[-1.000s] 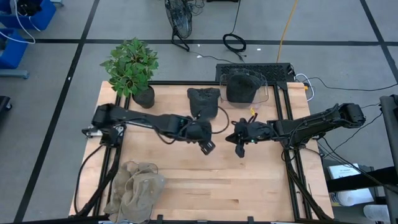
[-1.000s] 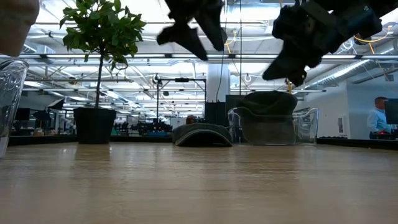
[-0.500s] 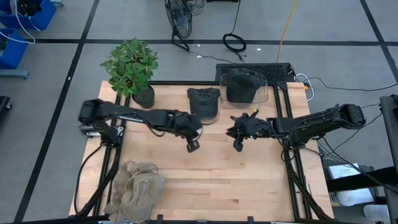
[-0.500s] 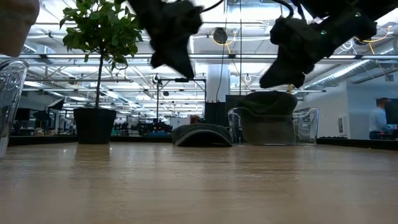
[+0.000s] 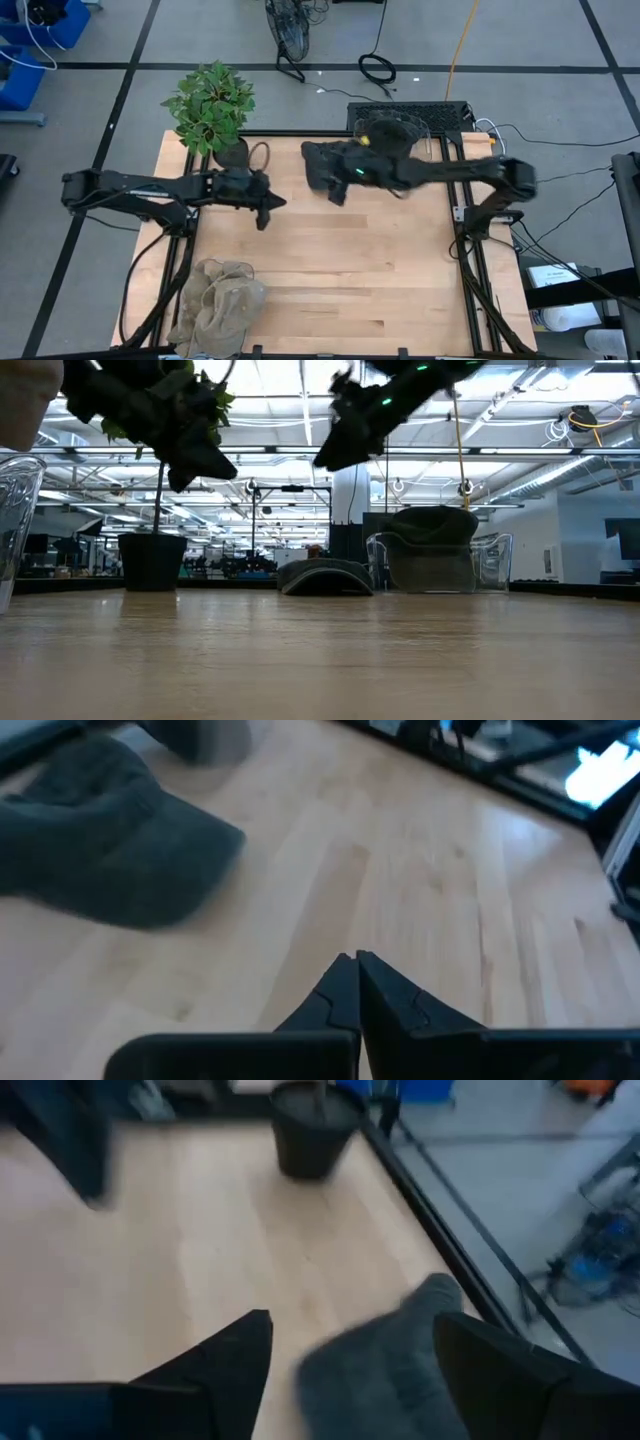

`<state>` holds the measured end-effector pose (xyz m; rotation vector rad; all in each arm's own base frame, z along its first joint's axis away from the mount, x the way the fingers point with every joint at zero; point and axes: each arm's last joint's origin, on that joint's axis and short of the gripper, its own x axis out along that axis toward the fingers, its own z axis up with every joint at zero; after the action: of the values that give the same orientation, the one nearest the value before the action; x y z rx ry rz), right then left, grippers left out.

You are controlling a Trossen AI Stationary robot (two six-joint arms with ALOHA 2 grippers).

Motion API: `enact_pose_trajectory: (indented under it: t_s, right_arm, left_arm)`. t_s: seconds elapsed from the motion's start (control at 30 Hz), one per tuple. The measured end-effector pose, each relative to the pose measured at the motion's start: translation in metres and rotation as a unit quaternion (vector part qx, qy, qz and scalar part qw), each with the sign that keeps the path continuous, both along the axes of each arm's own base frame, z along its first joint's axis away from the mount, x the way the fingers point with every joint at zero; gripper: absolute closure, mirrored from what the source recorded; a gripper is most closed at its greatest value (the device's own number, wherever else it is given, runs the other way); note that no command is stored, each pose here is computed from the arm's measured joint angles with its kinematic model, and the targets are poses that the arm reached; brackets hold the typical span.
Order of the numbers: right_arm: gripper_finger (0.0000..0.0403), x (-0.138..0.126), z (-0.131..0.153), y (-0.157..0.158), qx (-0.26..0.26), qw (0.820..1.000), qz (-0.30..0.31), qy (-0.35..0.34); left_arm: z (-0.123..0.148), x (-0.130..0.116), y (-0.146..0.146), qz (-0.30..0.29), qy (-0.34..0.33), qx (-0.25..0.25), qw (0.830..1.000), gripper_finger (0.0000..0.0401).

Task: Pick & Place hat
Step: Put the black cap into the top transparent bin

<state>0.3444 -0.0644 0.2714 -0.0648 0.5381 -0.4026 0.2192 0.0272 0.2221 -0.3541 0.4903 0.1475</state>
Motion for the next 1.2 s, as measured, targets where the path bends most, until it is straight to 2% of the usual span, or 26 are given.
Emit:
enact_pose_trajectory:
  t_s: [0.13,0.2,0.3,0.47,0.6,0.73,0.93,1.07,1.2]
  right_arm:
    - [0.013,0.037,0.003,-0.038,-0.002,0.995,-0.002,0.098]
    - [0.0129,0.046,0.0,-0.06,0.01,0.989,-0.01,0.147]
    - [0.0129,0.055,-0.004,-0.089,0.028,0.983,-0.014,0.18]
    - [0.0128,0.058,-0.017,-0.123,0.06,0.98,0.007,0.192]
    - [0.0128,0.056,-0.032,-0.144,0.065,0.978,0.008,0.199]
    - [0.0128,0.055,-0.055,-0.158,0.081,0.972,0.009,0.221]
    - [0.0128,0.064,-0.087,-0.157,0.081,0.962,0.033,0.258]
    - [0.0128,0.067,-0.101,-0.158,0.082,0.958,0.04,0.27]
    - [0.0129,0.068,-0.113,-0.16,0.109,0.955,0.054,0.272]
  left_arm:
    - [0.005,-0.019,0.002,0.012,-0.032,0.003,0.999,0.0394]
    - [0.006,-0.024,0.002,0.014,-0.041,0.004,0.999,0.0392]
    - [0.009,-0.029,0.002,0.013,-0.05,0.008,0.999,0.0398]
    - [0.009,-0.032,0.001,0.002,-0.046,0.011,0.999,0.0388]
    - [0.008,-0.032,0.001,-0.016,-0.043,0.001,0.999,0.0395]
    - [0.006,-0.033,0.003,-0.02,-0.032,-0.009,0.999,0.0393]
    - [0.007,-0.034,0.005,-0.013,-0.033,-0.013,0.999,0.0395]
    - [0.007,-0.034,0.005,-0.007,-0.034,-0.022,0.999,0.0393]
    - [0.007,-0.034,0.005,-0.002,-0.035,-0.031,0.999,0.0384]
